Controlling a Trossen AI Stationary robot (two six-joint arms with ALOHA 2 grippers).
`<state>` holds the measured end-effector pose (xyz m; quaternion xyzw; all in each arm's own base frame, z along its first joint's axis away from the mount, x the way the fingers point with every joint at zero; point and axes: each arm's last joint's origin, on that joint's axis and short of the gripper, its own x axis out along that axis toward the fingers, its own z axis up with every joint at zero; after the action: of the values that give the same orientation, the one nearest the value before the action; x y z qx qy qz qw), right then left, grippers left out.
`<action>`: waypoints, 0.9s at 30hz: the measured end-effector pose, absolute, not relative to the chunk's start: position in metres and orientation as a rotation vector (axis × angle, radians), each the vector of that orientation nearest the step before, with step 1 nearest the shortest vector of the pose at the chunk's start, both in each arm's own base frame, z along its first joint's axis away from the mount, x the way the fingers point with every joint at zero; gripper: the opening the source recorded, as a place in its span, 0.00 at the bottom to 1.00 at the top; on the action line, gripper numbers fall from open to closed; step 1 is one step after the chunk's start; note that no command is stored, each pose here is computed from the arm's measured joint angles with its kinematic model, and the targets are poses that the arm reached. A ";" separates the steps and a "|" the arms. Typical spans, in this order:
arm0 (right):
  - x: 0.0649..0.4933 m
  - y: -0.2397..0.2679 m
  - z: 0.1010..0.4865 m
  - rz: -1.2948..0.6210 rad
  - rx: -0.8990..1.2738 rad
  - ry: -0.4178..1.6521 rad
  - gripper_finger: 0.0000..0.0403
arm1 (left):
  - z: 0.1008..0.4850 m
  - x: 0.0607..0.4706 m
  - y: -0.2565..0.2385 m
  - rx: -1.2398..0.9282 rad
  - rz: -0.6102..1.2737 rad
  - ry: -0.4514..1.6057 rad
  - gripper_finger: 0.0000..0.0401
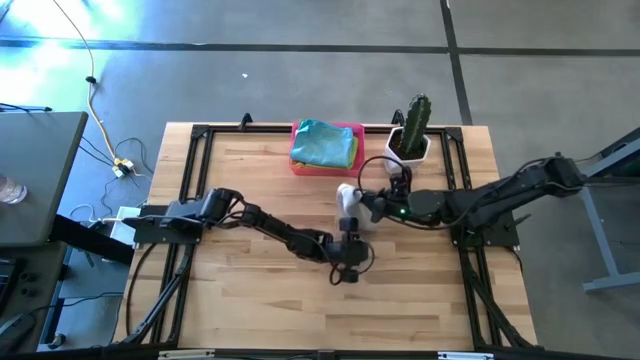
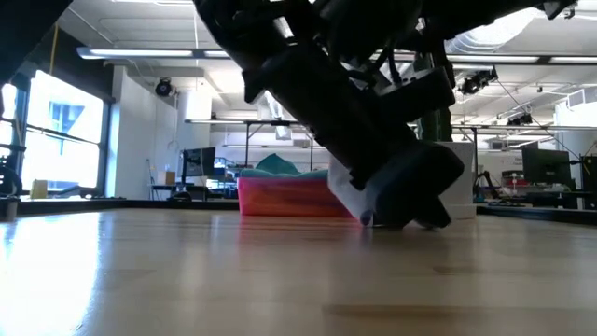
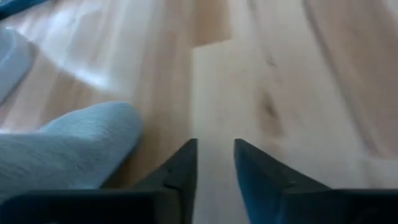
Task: Fold microfiber towels
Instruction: Fold the gray microfiber cloth on the table
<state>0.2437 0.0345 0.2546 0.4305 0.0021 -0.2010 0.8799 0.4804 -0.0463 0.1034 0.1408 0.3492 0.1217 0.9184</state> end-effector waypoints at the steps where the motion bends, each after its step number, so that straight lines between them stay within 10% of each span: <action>1: 0.246 0.035 0.256 -0.423 0.876 0.008 0.00 | 0.103 0.480 -0.050 0.292 0.240 0.724 0.21; 7: 0.245 0.034 0.254 -0.467 0.833 0.014 0.00 | 0.099 0.471 -0.084 0.324 0.153 0.764 0.02; 27: 0.231 0.037 0.218 -0.380 0.519 0.516 0.00 | 0.126 0.419 -0.146 0.374 -0.052 1.057 0.00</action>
<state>0.2315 0.0368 0.2184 0.2524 0.2506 -0.1847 0.9162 0.4191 -0.1462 0.1258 0.1771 0.5013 -0.0245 0.8466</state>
